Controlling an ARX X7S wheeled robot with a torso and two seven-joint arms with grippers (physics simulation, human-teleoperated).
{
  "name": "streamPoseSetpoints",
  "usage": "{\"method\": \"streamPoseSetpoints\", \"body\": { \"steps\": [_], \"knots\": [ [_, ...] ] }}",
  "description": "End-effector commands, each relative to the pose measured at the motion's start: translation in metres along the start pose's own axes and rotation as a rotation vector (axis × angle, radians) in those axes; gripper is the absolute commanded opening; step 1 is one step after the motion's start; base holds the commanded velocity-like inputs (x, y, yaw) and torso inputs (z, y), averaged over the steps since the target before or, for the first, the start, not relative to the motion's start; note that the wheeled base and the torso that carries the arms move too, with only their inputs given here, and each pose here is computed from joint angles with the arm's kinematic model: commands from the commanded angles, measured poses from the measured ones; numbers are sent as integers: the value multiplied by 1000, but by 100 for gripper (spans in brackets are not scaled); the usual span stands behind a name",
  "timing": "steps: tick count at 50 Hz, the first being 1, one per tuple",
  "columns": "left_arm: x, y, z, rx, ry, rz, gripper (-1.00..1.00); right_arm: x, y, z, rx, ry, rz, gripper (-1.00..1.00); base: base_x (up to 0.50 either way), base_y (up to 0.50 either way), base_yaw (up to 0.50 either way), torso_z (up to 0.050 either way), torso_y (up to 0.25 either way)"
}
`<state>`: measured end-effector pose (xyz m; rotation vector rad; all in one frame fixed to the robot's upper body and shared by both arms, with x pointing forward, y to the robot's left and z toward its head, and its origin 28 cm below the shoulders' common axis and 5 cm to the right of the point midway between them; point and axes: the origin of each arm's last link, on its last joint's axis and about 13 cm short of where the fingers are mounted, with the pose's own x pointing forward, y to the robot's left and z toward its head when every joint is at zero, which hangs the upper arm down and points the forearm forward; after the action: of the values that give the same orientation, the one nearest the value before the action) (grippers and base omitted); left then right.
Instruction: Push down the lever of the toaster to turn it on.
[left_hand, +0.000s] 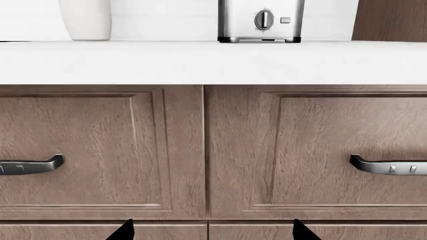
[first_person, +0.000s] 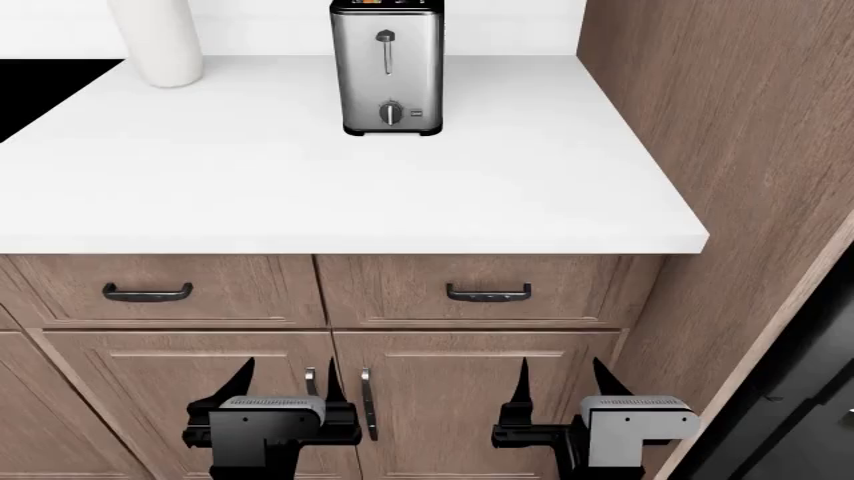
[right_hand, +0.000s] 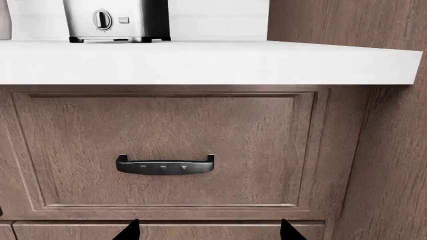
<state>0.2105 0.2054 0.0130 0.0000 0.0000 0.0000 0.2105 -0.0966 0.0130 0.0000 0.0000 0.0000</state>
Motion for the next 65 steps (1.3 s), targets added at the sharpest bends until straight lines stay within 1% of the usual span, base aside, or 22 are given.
{"method": "streamPoseSetpoints", "body": {
  "steps": [1,14,16,17,19,20,22,23,24,26,29,32,35,38,43,48,50,53,55,60,62,65],
  "knots": [
    [0,0,0,0,0,0,100,0,1,-1,-7,2,5,100,0,0,0,0,0],
    [0,0,0,-4,3,4,100,0,1,-1,-19,9,14,100,0,0,0,0,0],
    [0,0,2,-14,2,6,100,1,1,-2,-19,9,14,100,0,0,0,0,0],
    [0,1,7,-37,-6,17,100,1,1,-2,-18,10,14,100,0,0,0,0,0],
    [-1,6,24,-56,-58,41,100,1,1,-1,-15,10,13,100,0,0,0,0,0],
    [-3,9,37,-67,-98,58,100,1,1,-1,-14,10,12,100,0,0,0,0,0],
    [-10,20,77,-89,-226,106,100,1,1,-1,-13,10,11,100,0,0,0,0,0],
    [-15,25,95,-109,-281,127,100,1,1,-1,-12,11,11,100,0,0,0,0,0],
    [-22,31,115,-147,-343,145,100,1,1,-1,-12,11,10,100,0,0,0,0,0],
    [-35,42,143,-212,-444,187,100,1,1,-1,-12,11,10,100,0,0,0,0,0],
    [-58,61,175,-279,-583,273,100,1,1,-1,-11,11,10,100,0,0,0,0,0],
    [-83,79,199,-348,-708,351,100,1,1,-1,-10,11,9,100,0,0,0,0,0],
    [-106,94,213,-415,-815,414,100,1,1,-1,-9,11,8,100,0,0,0,0,0],
    [-122,103,219,-452,-873,456,100,1,1,-1,-9,11,8,100,0,0,0,0,0],
    [-133,111,221,-488,-908,499,100,1,1,-1,-10,10,9,100,0,0,0,0,0],
    [-134,111,221,-496,-913,501,100,1,2,-1,-6,4,13,100,0,0,0,0,0],
    [-133,111,220,-495,-910,500,100,2,4,4,-37,-13,4,100,0,0,0,0,0],
    [-133,110,221,-494,-910,498,100,0,11,24,-62,-47,21,100,0,0,0,0,0],
    [-133,111,221,-496,-911,500,100,-4,15,47,-69,-93,34,100,0,0,0,0,0],
    [-133,110,221,-494,-914,497,100,-17,18,127,-135,-201,32,100,0,0,0,0,0],
    [-132,109,221,-494,-913,497,100,-20,19,154,-147,-220,30,100,0,0,0,0,0],
    [-132,109,222,-493,-913,493,100,-15,21,191,-162,-220,23,100,0,0,0,0,0]
  ]
}}
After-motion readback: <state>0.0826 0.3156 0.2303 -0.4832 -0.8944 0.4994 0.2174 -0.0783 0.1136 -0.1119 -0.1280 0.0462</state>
